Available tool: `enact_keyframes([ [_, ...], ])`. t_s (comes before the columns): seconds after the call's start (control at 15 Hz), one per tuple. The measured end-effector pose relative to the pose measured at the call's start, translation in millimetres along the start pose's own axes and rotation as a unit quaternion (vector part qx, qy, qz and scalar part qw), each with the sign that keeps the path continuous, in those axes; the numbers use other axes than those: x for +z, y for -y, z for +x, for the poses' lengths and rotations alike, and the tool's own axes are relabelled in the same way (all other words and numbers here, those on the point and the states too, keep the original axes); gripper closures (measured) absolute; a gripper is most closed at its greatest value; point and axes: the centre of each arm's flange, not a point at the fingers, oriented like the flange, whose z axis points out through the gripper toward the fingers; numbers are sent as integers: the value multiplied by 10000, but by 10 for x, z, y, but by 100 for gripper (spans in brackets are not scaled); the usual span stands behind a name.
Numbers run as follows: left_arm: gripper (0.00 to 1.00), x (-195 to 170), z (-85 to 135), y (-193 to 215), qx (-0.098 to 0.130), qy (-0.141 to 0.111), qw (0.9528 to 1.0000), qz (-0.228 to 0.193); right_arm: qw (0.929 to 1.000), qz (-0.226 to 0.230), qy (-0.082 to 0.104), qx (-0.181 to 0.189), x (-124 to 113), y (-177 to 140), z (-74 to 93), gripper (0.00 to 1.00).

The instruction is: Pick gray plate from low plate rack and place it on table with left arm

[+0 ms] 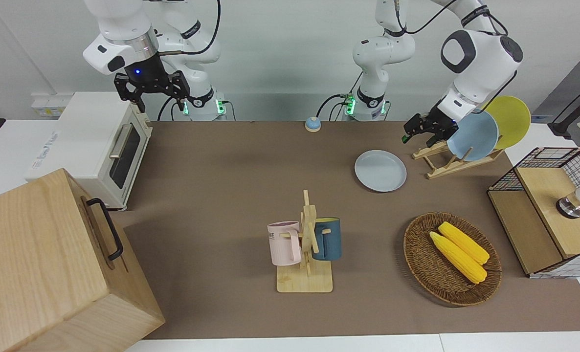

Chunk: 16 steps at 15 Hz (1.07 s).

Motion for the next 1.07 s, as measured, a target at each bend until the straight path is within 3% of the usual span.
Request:
enact_keyframes([
  [0.2, 0, -257, 48, -218, 15, -25, 9988, 488, 10000, 0, 0, 0, 0, 0, 0, 1],
  [0.47, 0, -401, 75, -321, 272, -73, 9943, 1031, 10000, 0, 0, 0, 0, 0, 0, 1],
  [1.07, 0, -368, 87, -436, 406, -57, 9928, 1123, 10000, 0, 0, 0, 0, 0, 0, 1],
])
